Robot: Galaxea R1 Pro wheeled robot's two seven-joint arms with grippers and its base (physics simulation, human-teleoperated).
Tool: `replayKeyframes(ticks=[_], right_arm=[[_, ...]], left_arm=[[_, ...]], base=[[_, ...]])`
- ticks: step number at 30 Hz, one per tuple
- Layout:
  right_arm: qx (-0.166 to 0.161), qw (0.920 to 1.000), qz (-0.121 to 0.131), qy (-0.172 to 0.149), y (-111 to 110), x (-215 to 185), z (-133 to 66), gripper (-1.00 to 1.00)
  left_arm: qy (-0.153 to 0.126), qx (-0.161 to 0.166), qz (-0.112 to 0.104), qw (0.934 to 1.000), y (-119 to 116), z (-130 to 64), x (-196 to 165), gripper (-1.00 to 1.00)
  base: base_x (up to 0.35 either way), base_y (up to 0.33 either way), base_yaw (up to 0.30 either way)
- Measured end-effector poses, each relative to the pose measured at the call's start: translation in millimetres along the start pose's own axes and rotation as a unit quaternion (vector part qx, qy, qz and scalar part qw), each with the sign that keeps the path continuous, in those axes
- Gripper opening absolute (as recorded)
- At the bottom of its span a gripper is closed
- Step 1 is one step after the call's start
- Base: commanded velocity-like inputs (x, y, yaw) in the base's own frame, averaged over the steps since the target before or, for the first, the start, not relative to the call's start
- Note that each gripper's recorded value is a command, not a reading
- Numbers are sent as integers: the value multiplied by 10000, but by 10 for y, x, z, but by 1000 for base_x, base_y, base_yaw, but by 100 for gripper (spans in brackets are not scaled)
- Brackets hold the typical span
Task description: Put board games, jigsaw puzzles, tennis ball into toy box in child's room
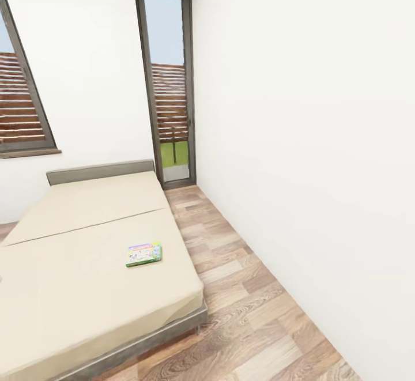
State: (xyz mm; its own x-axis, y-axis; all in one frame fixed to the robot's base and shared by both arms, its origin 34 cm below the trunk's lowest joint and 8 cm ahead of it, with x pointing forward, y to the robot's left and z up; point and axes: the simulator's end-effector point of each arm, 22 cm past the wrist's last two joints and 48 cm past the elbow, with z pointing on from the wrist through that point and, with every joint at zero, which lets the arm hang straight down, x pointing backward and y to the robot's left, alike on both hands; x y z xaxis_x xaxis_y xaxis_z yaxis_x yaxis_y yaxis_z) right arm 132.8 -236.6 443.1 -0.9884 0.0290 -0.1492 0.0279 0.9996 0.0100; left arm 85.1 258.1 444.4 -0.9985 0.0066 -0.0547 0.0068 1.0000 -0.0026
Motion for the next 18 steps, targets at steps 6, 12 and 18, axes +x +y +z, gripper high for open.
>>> replayKeyframes(ticks=[6,12,18], right_arm=[[0,10000,0,0,0,0,0,100],[6,10000,-2,-7,-10,0,-1,100],[7,10000,-2,3,-11,9,-3,100]], left_arm=[[0,0,0,10000,0,0,1,100],[6,-1,-6,10000,1,-1,5,100],[22,-2,-12,10000,1,-4,17,100]], base=[[0,-242,275],[0,-69,280],[0,-9,281]])
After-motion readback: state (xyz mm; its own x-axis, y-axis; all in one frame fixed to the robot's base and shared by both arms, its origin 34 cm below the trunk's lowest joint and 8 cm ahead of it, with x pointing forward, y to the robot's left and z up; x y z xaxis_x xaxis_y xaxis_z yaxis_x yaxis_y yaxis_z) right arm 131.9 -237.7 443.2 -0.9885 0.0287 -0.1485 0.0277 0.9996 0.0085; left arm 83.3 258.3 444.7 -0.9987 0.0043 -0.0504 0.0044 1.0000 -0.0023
